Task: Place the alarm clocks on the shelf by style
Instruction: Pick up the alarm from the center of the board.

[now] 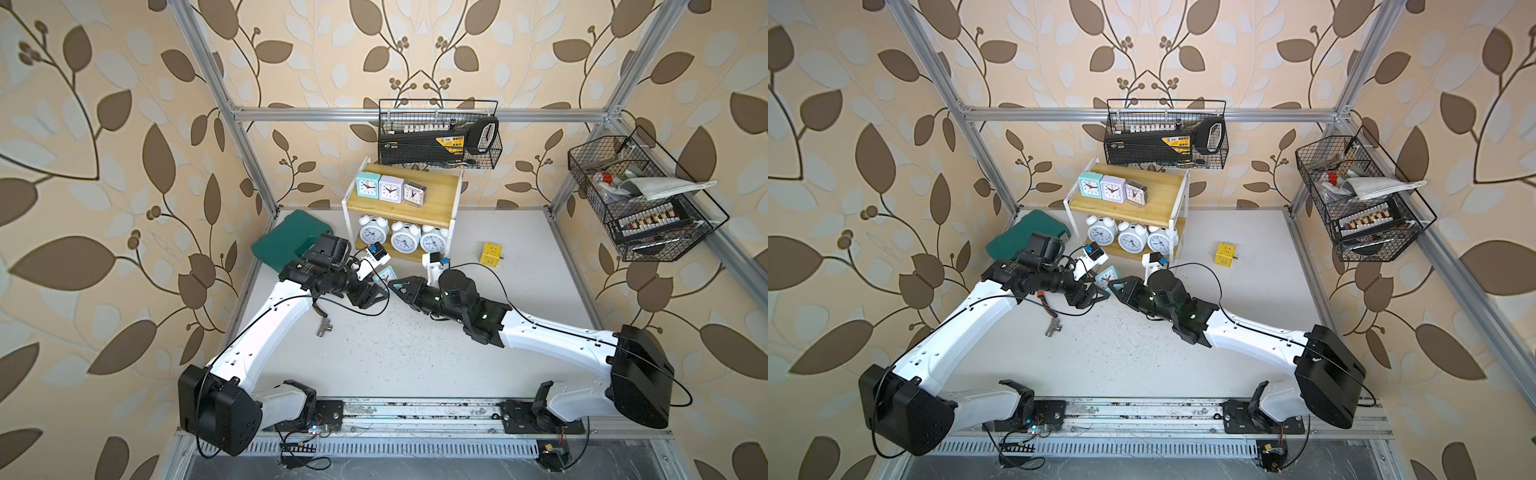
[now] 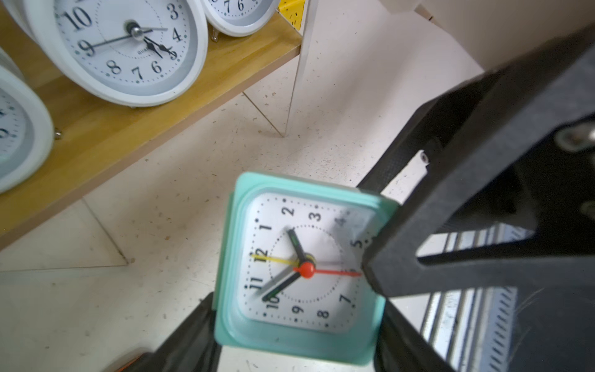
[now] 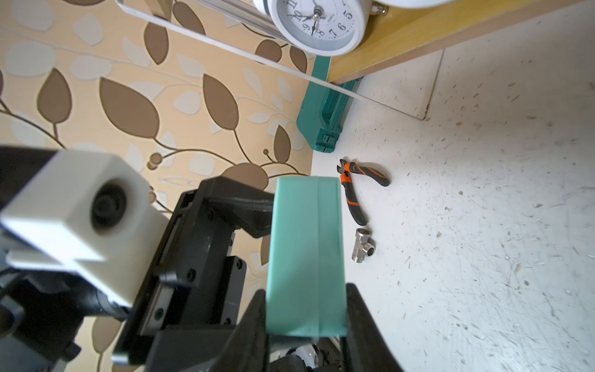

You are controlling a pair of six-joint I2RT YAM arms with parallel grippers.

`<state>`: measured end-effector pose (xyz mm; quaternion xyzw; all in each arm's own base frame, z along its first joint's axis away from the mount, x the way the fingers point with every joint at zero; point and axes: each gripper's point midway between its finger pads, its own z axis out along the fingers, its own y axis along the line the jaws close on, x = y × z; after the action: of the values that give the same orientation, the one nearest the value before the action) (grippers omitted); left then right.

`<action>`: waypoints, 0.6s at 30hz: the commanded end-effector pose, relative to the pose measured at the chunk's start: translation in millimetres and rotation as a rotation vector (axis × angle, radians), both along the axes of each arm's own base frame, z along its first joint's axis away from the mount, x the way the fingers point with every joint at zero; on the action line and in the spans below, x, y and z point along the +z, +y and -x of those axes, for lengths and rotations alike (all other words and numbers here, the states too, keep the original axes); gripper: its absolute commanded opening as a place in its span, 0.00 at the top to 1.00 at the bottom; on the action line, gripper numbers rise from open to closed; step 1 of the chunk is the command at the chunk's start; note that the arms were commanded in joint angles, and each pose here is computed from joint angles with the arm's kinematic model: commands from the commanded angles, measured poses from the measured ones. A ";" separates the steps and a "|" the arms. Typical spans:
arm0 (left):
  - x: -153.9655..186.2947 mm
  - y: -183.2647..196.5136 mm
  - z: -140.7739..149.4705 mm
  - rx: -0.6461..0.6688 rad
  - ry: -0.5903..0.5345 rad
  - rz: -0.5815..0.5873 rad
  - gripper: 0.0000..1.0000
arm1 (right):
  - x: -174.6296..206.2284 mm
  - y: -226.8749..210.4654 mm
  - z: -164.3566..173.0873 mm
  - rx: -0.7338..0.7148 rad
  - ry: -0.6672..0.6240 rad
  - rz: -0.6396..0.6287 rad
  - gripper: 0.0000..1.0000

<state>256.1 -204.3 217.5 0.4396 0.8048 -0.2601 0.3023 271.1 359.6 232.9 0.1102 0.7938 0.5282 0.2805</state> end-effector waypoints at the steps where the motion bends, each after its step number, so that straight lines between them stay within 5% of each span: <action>1: 20.2 -12.6 5.9 -0.068 -0.009 0.073 0.19 | 6.2 -15.7 5.1 0.036 -0.167 0.083 0.79; 11: 30.9 -27.9 26.9 -0.203 0.099 0.186 0.15 | 21.3 -67.1 35.3 0.335 -0.477 0.266 0.80; 18: 51.9 -44.3 40.9 -0.331 0.256 0.368 0.14 | 26.2 -73.5 58.7 0.523 -0.530 0.276 0.79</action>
<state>230.0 -241.7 242.3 0.4622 0.7389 -0.4309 0.2340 232.4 282.1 248.8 -0.2006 0.7823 0.4652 0.3626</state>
